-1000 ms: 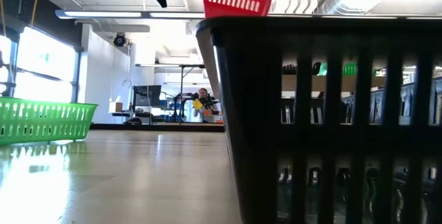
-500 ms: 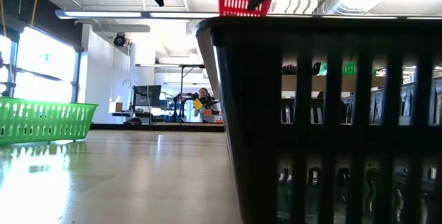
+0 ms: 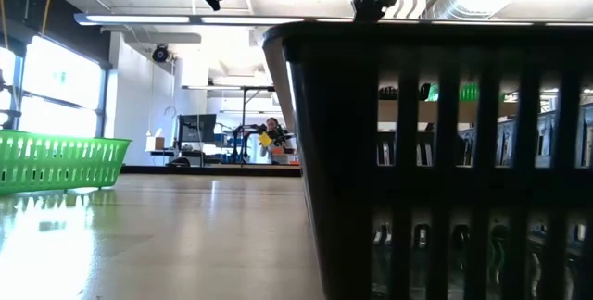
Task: Stack baskets on shelf by color
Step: Stack the red bin on top of the red bin on the shelf
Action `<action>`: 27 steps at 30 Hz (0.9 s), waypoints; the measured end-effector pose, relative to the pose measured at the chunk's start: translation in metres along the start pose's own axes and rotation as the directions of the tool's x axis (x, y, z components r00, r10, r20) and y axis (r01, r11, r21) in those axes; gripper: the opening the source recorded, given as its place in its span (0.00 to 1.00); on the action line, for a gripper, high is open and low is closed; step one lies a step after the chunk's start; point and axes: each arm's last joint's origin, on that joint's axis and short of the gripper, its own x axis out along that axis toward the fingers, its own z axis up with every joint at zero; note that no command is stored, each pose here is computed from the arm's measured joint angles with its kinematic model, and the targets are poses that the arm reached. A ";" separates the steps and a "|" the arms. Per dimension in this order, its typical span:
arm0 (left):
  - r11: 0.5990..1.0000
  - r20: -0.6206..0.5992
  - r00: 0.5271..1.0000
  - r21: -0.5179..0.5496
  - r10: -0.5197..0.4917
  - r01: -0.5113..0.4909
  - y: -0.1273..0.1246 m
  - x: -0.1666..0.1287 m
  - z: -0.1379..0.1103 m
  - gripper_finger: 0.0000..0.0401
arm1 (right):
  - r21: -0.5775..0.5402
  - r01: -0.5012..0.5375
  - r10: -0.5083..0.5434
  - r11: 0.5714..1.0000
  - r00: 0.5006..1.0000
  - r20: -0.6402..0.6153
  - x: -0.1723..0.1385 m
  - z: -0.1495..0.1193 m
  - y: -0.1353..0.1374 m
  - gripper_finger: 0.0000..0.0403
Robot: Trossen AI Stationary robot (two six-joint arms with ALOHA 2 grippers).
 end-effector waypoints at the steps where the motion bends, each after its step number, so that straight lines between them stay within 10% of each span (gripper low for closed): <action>1: 1.000 0.000 1.000 0.000 0.000 0.000 0.000 0.000 0.000 0.40 | 0.002 -0.002 0.002 1.000 1.000 0.001 0.001 -0.001 -0.003 0.00; 27: 1.000 -0.001 1.000 0.000 0.000 0.000 0.000 0.000 0.000 0.40 | 0.091 -0.068 0.065 0.994 0.997 0.031 0.020 -0.010 -0.018 0.00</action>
